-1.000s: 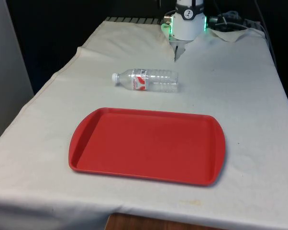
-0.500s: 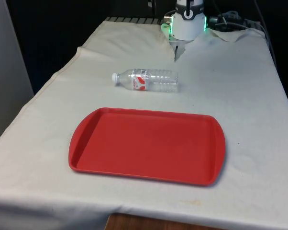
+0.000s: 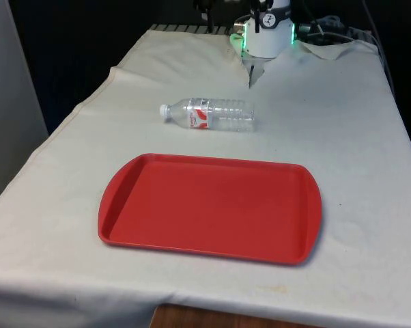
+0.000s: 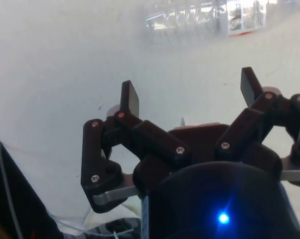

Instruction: Place the bottle upright on the tray.

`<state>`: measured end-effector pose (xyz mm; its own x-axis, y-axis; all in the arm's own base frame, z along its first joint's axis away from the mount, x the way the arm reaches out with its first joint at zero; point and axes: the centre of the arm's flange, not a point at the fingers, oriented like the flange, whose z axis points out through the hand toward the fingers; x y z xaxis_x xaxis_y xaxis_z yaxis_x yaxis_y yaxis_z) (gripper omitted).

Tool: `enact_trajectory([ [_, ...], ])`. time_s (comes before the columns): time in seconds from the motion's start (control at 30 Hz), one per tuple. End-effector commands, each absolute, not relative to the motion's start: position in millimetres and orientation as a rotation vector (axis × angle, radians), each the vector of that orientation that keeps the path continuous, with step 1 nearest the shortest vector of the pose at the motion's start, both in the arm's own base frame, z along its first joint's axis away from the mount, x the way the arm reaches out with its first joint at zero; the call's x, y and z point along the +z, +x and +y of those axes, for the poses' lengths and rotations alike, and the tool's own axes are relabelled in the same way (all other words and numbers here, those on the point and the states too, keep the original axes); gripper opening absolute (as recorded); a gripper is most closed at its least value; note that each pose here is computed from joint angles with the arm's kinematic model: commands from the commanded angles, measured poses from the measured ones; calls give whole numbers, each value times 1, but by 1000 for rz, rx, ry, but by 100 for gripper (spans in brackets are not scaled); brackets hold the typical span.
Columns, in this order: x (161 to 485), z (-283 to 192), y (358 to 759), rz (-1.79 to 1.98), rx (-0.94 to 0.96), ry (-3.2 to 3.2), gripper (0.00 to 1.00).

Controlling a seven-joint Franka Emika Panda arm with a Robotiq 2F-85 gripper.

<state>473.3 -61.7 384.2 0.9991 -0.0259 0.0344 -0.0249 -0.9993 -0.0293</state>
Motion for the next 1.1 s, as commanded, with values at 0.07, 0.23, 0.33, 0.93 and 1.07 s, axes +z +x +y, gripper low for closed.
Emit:
enact_trajectory([
  [0.07,377,-69,471,49,-66,-3115,100],
  [0.23,371,-72,468,58,-51,-3111,100],
  [0.33,364,-78,466,67,-66,-3113,100],
  [0.93,346,-82,462,74,-35,-3162,100],
  [1.07,342,-82,460,75,-28,-3168,100],
])
